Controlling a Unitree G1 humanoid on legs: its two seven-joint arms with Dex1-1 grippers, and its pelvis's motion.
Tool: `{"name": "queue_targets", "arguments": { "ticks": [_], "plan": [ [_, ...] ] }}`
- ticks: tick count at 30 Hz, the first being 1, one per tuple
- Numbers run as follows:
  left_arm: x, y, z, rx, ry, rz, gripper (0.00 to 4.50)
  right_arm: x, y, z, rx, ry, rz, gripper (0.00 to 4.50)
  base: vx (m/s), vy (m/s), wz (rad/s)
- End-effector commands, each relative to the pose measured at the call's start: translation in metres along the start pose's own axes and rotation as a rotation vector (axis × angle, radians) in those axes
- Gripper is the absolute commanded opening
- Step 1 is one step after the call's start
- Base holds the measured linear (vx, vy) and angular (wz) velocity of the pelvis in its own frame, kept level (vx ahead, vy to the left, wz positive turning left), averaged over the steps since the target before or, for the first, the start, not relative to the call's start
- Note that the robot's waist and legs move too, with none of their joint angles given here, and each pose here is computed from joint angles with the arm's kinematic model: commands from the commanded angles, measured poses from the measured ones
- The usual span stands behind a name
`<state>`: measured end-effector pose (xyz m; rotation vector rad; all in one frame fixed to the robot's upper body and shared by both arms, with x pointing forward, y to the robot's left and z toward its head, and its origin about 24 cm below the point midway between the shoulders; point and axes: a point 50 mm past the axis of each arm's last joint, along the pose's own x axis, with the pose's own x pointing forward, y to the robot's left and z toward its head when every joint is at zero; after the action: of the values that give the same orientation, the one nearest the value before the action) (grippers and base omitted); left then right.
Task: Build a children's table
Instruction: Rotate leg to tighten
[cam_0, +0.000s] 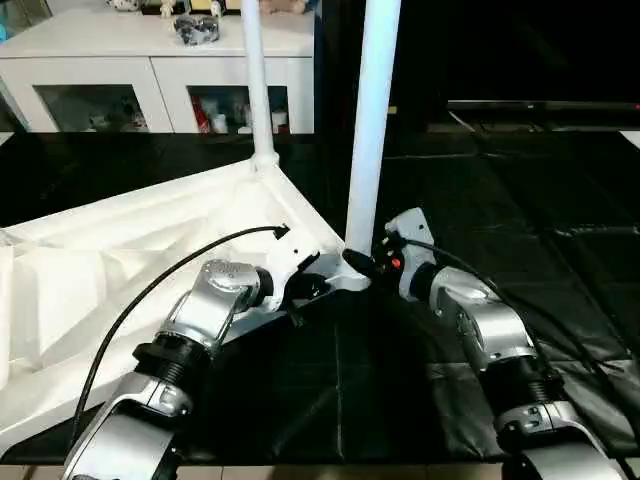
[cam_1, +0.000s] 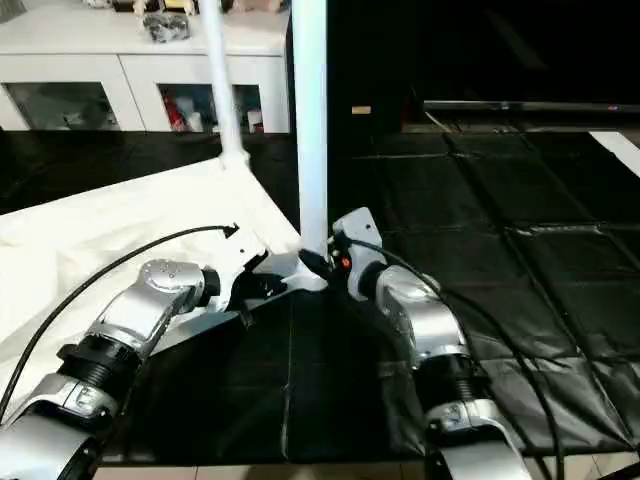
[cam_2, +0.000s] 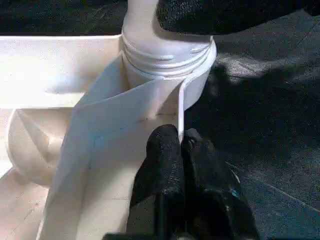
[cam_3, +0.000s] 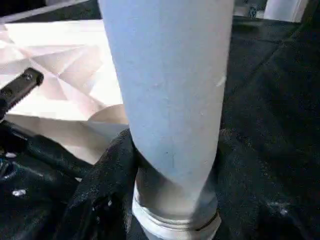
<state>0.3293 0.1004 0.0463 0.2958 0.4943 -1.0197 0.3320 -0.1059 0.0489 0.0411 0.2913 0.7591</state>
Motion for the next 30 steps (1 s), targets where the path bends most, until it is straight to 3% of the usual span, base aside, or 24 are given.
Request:
{"name": "queue_targets", "arguments": {
  "ticks": [1, 5, 11, 16, 18, 19, 22, 26, 30],
  "plan": [
    [0.011, -0.015, 0.017, 0.048, -0.070, -0.069, 0.00, 0.018, 0.036, -0.004, 0.041, 0.013, 0.197, 2.64, 0.000, 0.000, 0.00],
    [0.002, -0.013, 0.009, 0.086, -0.047, -0.103, 0.00, 0.006, 0.027, -0.003, 0.024, 0.005, 0.233, 3.09, 0.000, 0.000, 0.00],
    [-0.020, -0.013, -0.003, 0.244, -0.008, -0.287, 0.00, -0.027, 0.004, 0.004, -0.048, 0.051, 0.425, 3.62, 0.000, 0.000, 0.00],
    [-0.028, -0.015, -0.006, 0.287, 0.014, -0.381, 0.00, -0.044, -0.001, 0.007, -0.131, 0.083, 0.571, 4.01, 0.000, 0.000, 0.00],
    [-0.030, -0.016, -0.007, 0.294, 0.015, -0.404, 0.00, -0.047, -0.001, 0.008, -0.153, 0.085, 0.605, 4.01, 0.000, 0.000, 0.00],
    [-0.031, -0.018, -0.008, 0.326, 0.024, -0.449, 0.00, -0.054, -0.001, 0.007, -0.207, 0.098, 0.687, 4.01, 0.000, 0.000, 0.00],
    [-0.032, -0.021, -0.010, 0.350, 0.032, -0.501, 0.00, -0.060, -0.001, 0.003, -0.203, 0.153, 0.778, 4.01, 0.000, 0.000, 0.00],
    [-0.034, -0.025, -0.010, 0.373, 0.040, -0.559, 0.00, -0.064, -0.002, -0.002, -0.200, 0.213, 0.854, 3.69, 0.000, 0.000, 0.00],
    [-0.037, -0.025, -0.011, 0.385, 0.053, -0.581, 0.00, -0.061, -0.001, -0.001, -0.205, 0.197, 0.874, 3.29, 0.000, 0.000, 0.00]
  ]
}}
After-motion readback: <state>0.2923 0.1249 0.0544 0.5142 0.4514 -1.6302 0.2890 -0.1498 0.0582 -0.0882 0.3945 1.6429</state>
